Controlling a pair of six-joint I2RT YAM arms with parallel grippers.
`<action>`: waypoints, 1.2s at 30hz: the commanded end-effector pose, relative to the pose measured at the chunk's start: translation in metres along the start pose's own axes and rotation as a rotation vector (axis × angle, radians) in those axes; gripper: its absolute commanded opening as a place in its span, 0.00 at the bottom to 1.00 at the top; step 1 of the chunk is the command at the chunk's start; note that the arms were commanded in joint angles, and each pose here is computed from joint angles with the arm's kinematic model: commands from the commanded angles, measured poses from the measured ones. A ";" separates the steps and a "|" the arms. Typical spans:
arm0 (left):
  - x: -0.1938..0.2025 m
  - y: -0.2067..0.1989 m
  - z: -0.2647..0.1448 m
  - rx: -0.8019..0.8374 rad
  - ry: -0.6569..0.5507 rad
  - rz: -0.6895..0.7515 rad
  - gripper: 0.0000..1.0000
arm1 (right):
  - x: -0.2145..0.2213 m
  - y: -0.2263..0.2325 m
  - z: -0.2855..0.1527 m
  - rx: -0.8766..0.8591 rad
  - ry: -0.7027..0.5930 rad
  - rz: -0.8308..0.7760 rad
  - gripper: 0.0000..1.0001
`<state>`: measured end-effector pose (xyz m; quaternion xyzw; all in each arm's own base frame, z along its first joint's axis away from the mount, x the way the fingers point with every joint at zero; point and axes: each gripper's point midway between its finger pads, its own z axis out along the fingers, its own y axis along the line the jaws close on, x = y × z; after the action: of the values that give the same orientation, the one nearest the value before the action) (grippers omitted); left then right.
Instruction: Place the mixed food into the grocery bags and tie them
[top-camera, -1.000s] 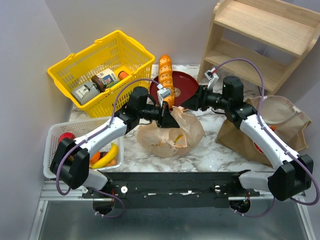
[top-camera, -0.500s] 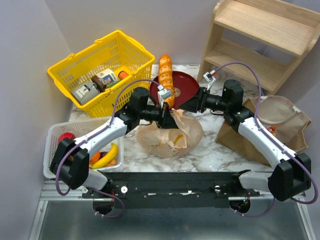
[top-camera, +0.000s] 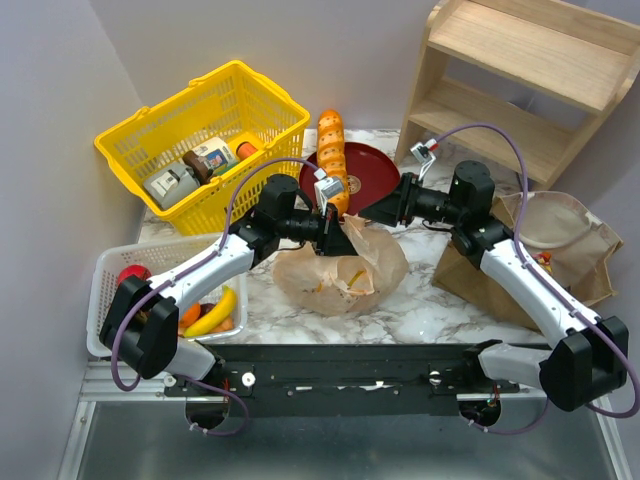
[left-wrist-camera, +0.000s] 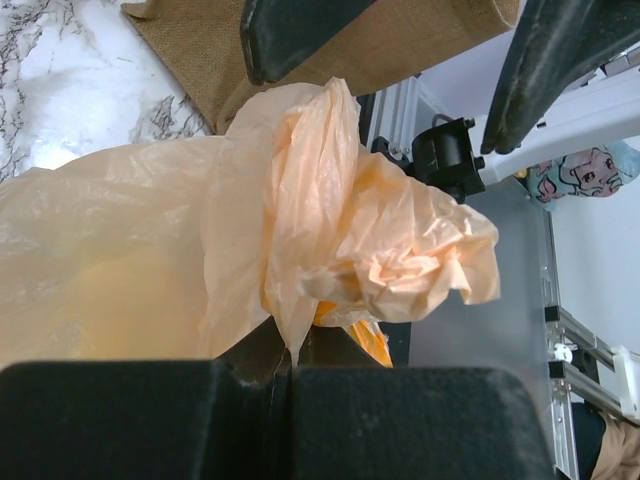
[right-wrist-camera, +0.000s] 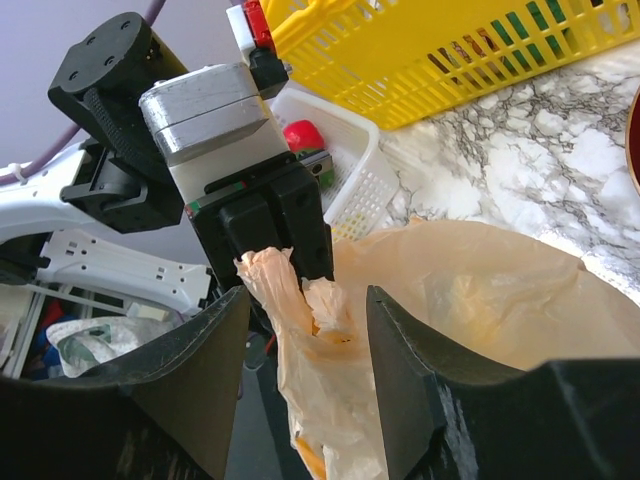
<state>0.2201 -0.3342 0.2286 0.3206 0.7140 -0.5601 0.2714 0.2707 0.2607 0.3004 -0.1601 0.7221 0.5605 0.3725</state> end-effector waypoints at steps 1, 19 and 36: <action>-0.010 -0.007 -0.002 -0.006 -0.024 0.051 0.00 | 0.006 0.001 -0.001 -0.021 0.011 0.002 0.59; -0.008 -0.011 0.001 -0.003 -0.025 0.057 0.00 | 0.020 -0.007 0.010 -0.034 0.052 0.025 0.32; -0.002 -0.024 -0.024 -0.071 0.054 0.164 0.78 | 0.017 -0.011 0.011 -0.001 0.037 0.004 0.01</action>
<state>0.2103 -0.3246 0.2384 0.3491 0.7197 -0.5245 0.2917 0.2688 0.2688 0.2795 -0.1605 0.7306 0.5653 0.3477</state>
